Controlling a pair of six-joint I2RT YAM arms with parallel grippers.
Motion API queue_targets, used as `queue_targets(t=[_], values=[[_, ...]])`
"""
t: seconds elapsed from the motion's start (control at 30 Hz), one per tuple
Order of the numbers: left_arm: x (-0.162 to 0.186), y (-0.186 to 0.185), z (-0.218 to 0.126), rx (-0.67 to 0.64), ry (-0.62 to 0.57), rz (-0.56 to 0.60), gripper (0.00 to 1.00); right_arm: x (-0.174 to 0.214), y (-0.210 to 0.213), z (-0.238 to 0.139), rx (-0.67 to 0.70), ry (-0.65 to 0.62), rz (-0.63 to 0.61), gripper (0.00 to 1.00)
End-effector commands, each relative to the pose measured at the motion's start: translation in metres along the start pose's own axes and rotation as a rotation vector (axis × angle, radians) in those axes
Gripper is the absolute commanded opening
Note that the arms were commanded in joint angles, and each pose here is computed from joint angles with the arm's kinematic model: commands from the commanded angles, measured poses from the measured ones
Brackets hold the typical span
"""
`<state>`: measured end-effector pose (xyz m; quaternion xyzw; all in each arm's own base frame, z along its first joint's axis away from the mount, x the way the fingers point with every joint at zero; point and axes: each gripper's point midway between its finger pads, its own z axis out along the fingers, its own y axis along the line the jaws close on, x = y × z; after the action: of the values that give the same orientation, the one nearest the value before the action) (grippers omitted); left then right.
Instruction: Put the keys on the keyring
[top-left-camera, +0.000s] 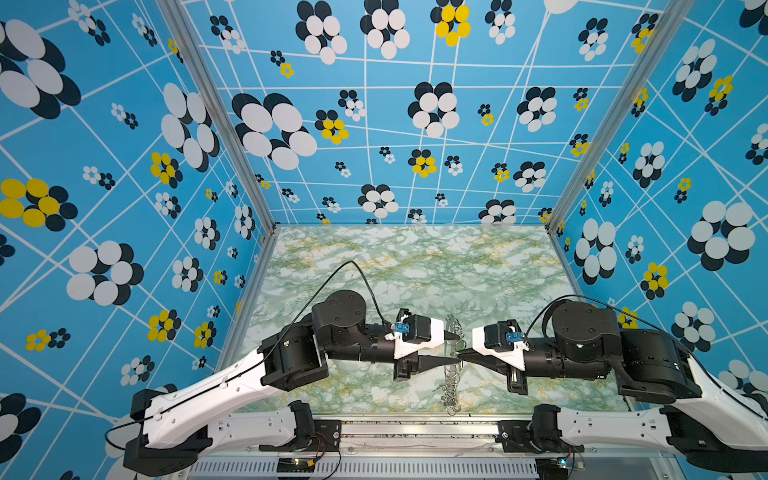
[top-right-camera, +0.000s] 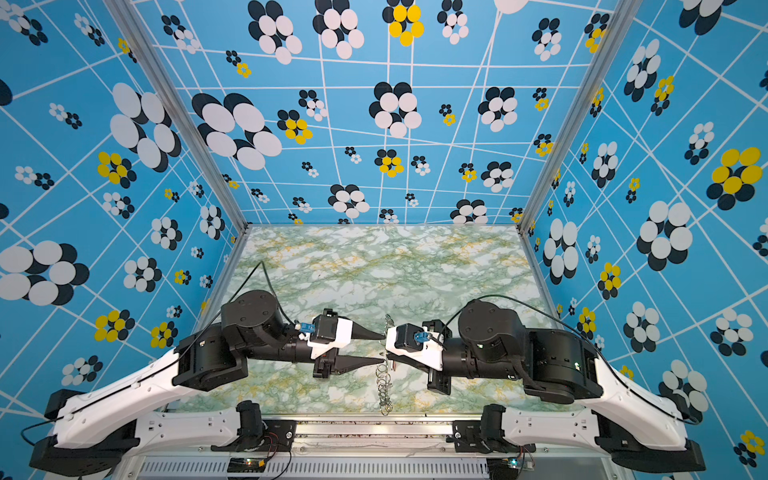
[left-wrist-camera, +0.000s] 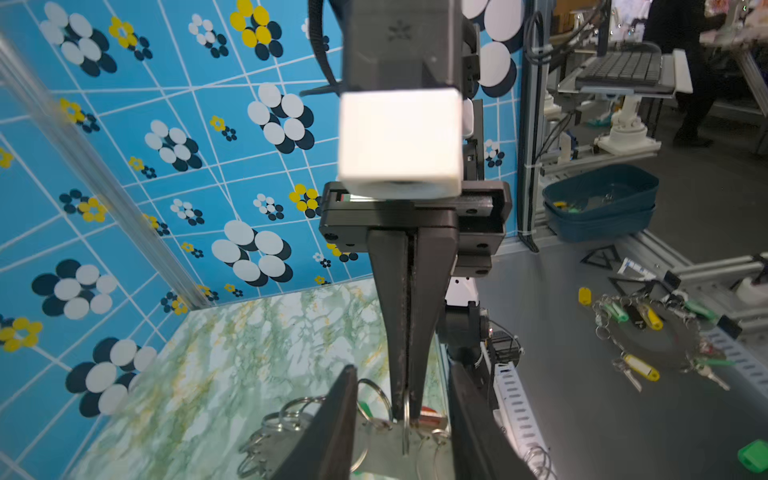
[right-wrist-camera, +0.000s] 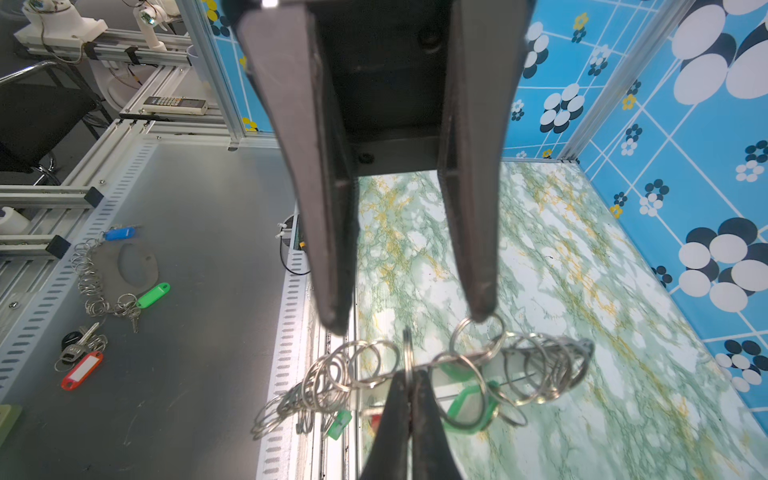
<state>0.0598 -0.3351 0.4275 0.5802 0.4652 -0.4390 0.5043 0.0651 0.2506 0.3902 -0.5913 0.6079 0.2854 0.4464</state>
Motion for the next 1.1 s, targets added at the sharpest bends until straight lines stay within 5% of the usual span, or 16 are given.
queue_targets(t=[0.0,0.77,1.07], values=[[0.003,-0.003,-0.001,0.022,0.032,-0.024,0.37,-0.010,-0.007,-0.009,0.037,-0.031,-0.002,0.00],[0.014,0.004,0.010,0.002,0.079,-0.027,0.16,-0.014,-0.007,-0.011,0.035,-0.048,-0.007,0.00],[0.018,0.002,0.011,0.011,0.097,-0.023,0.00,-0.017,-0.007,-0.011,0.034,-0.060,-0.011,0.00]])
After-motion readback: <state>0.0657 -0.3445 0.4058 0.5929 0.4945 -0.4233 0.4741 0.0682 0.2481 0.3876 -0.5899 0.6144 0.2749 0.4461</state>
